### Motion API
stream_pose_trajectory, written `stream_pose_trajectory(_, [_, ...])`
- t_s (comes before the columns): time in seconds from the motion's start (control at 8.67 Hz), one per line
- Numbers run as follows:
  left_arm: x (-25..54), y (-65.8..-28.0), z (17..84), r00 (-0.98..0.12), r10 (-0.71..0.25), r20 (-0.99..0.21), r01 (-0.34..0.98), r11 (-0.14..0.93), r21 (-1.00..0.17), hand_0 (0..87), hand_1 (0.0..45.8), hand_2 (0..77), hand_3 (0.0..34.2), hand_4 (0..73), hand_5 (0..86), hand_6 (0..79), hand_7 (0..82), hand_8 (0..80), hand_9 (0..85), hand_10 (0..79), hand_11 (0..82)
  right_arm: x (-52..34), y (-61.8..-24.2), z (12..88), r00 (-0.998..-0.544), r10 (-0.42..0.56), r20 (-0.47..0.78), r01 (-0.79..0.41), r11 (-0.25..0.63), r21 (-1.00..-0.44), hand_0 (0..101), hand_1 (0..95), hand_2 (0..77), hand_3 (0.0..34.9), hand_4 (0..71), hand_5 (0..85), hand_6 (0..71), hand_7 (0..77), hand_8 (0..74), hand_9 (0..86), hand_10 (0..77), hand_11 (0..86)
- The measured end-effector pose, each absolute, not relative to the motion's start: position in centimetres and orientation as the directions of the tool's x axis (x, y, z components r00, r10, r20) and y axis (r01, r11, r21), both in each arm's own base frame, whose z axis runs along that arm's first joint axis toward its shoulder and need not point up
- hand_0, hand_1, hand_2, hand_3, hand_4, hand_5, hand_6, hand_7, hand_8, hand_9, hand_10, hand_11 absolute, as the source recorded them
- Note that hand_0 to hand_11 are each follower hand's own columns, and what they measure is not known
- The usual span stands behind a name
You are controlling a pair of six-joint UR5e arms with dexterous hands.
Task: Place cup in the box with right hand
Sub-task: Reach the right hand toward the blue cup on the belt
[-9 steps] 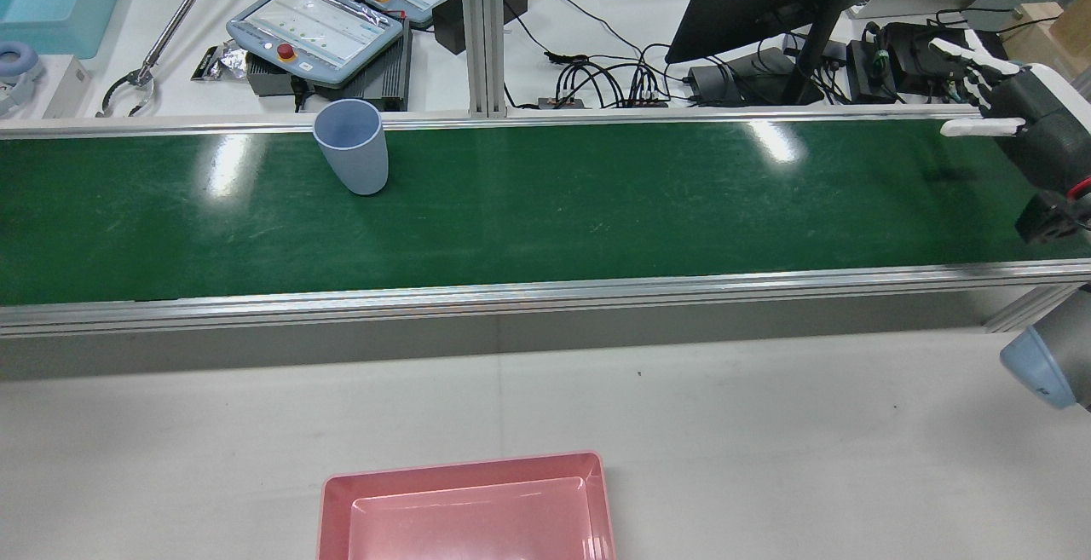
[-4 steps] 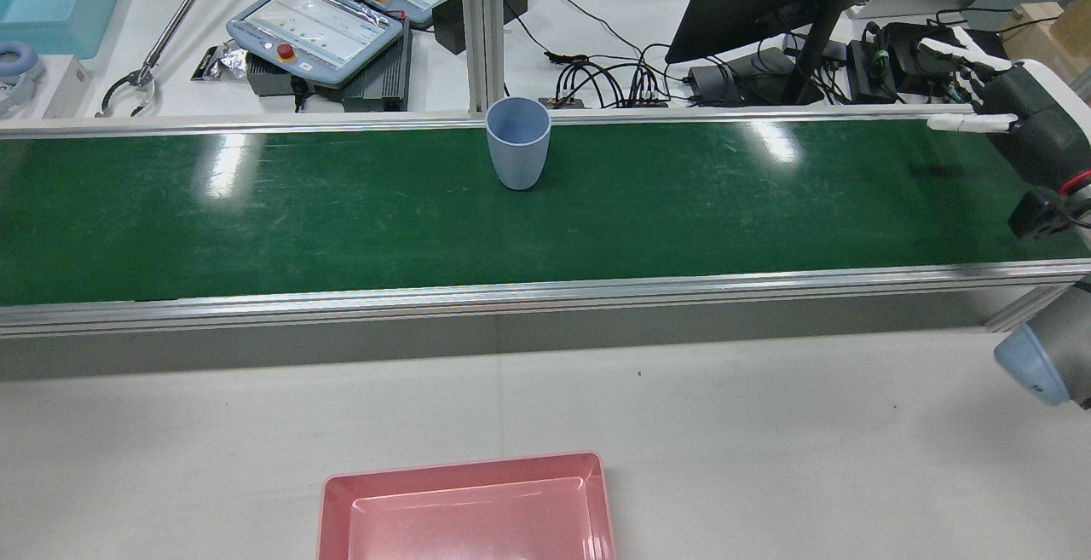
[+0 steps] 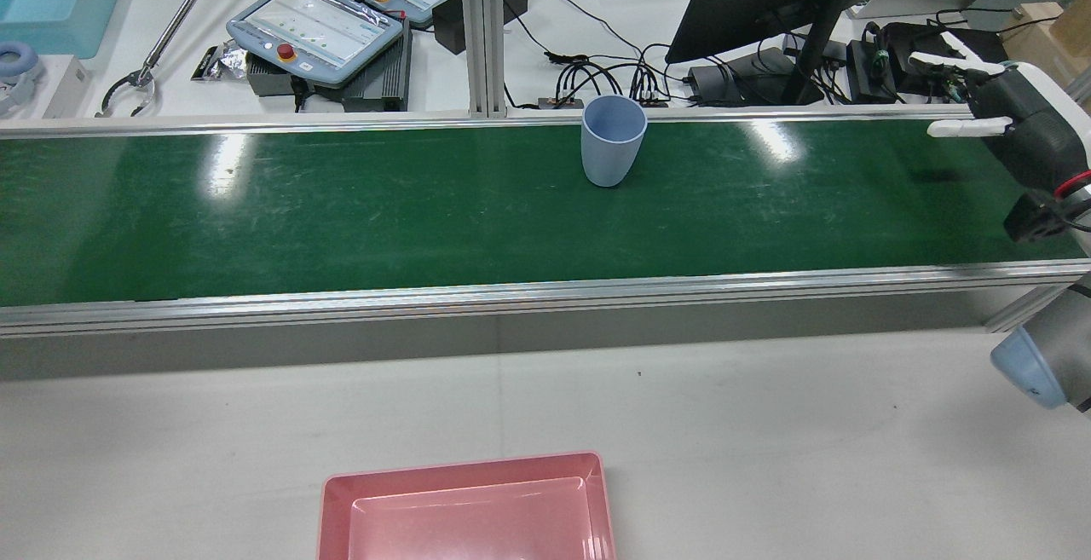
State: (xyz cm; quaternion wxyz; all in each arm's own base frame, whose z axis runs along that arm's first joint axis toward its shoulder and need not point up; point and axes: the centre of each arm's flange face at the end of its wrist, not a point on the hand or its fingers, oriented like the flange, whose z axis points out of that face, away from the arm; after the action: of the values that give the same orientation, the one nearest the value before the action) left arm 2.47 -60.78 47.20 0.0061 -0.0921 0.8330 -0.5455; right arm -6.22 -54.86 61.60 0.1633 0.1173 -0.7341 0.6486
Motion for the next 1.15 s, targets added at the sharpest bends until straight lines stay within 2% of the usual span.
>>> stream_pose_trajectory(0.12, [2.5, -60.8, 47.2, -0.983, -0.16, 0.09, -0.147, 0.388, -0.91, 0.0, 0.5, 0.0, 0.0, 1.1, 0.0, 0.0, 0.0, 0.0, 0.0, 0.0, 0.0, -6.7, -54.8, 61.5, -0.919, 0.047, 0.39, -0.381, 0.136, -0.914, 48, 9.3, 5.5, 0.1, 12.5, 2.7, 1.6, 7.1, 0.5, 0.5, 0.5, 1.1])
stream_pose_trajectory(0.23, [2.5, -60.8, 47.2, -0.983, -0.16, 0.09, -0.147, 0.388, -0.91, 0.0, 0.5, 0.0, 0.0, 1.1, 0.0, 0.0, 0.0, 0.0, 0.0, 0.0, 0.0, -7.3, -54.8, 61.3, -0.92, 0.055, 0.388, -0.377, 0.145, -0.915, 48, 12.5, 1.1, 0.1, 11.5, 2.2, 1.6, 7.1, 0.5, 0.5, 0.5, 0.5])
stream_pose_trajectory(0.35, [2.4, -60.8, 47.2, -0.983, -0.16, 0.09, -0.146, 0.388, -0.91, 0.0, 0.5, 0.0, 0.0, 1.1, 0.5, 0.0, 0.0, 0.0, 0.0, 0.0, 0.0, -8.0, -54.7, 61.0, -0.921, 0.065, 0.385, -0.372, 0.154, -0.916, 47, 18.0, 2.2, 0.0, 6.5, 2.7, 1.6, 7.1, 0.5, 0.5, 0.5, 1.1])
stream_pose_trajectory(0.46, [2.4, -60.8, 47.2, -0.983, -0.16, 0.09, -0.146, 0.388, -0.91, 0.0, 0.5, 0.0, 0.0, 1.1, 0.0, 0.0, 0.0, 0.0, 0.0, 0.0, 0.0, -8.8, -54.6, 60.7, -0.922, 0.077, 0.38, -0.365, 0.163, -0.917, 48, 6.0, 3.3, 0.0, 13.1, 2.2, 1.6, 7.1, 0.5, 0.5, 0.5, 0.5])
stream_pose_trajectory(0.58, [2.4, -60.8, 47.2, -0.983, -0.16, 0.09, -0.146, 0.388, -0.91, 0.0, 0.5, 0.0, 0.0, 1.1, 0.0, 0.0, 0.0, 0.0, 0.0, 0.0, 0.0, -9.6, -54.4, 60.2, -0.923, 0.088, 0.374, -0.356, 0.175, -0.918, 49, 13.1, 1.6, 0.0, 10.9, 2.7, 1.6, 7.6, 0.5, 0.5, 0.5, 0.5])
stream_pose_trajectory(0.69, [2.4, -60.8, 47.2, -0.983, -0.16, 0.09, -0.146, 0.388, -0.91, 0.0, 0.5, 0.0, 0.0, 1.1, 0.0, 0.0, 0.0, 0.0, 0.0, 0.0, 0.0, -10.3, -54.3, 59.5, -0.925, 0.096, 0.369, -0.347, 0.188, -0.919, 48, 14.2, 8.7, 0.0, 8.7, 2.7, 1.6, 7.6, 0.5, 0.5, 0.5, 1.1])
stream_pose_trajectory(0.81, [2.4, -60.8, 47.2, -0.983, -0.16, 0.09, -0.146, 0.388, -0.91, 0.0, 0.5, 0.0, 0.0, 1.1, 0.0, 0.0, 0.0, 0.0, 0.0, 0.0, 0.0, -10.9, -54.2, 58.9, -0.926, 0.103, 0.364, -0.339, 0.2, -0.919, 48, 7.6, 5.5, 0.0, 8.2, 2.7, 1.6, 7.6, 0.5, 0.5, 0.5, 0.5])
stream_pose_trajectory(0.92, [2.5, -60.8, 47.2, -0.983, -0.161, 0.09, -0.147, 0.388, -0.91, 0.0, 0.5, 0.0, 0.0, 1.1, 0.0, 0.0, 0.0, 0.0, 0.0, 0.0, 0.0, -11.6, -54.0, 58.4, -0.926, 0.112, 0.36, -0.331, 0.212, -0.919, 48, 10.9, 1.1, 0.0, 9.8, 2.7, 1.6, 7.6, 0.5, 0.5, 0.5, 0.5])
stream_pose_trajectory(1.04, [2.5, -60.8, 47.2, -0.983, -0.161, 0.09, -0.147, 0.388, -0.91, 0.0, 0.5, 0.0, 0.0, 1.1, 0.0, 0.0, 0.0, 0.0, 0.0, 0.0, 0.0, -12.2, -53.9, 57.9, -0.927, 0.119, 0.357, -0.325, 0.222, -0.919, 48, 11.5, 1.6, 0.9, 8.7, 2.7, 1.6, 7.6, 0.5, 0.5, 0.5, 0.5])
stream_pose_trajectory(1.15, [2.5, -60.8, 47.2, -0.983, -0.161, 0.09, -0.147, 0.388, -0.91, 0.0, 0.5, 0.0, 0.0, 1.1, 0.0, 0.0, 0.0, 0.0, 0.0, 0.0, 0.0, -12.6, -53.8, 57.7, -0.927, 0.125, 0.355, -0.321, 0.228, -0.919, 48, 13.1, 9.3, 2.0, 6.5, 2.7, 1.6, 7.6, 0.5, 0.5, 0.5, 0.5])
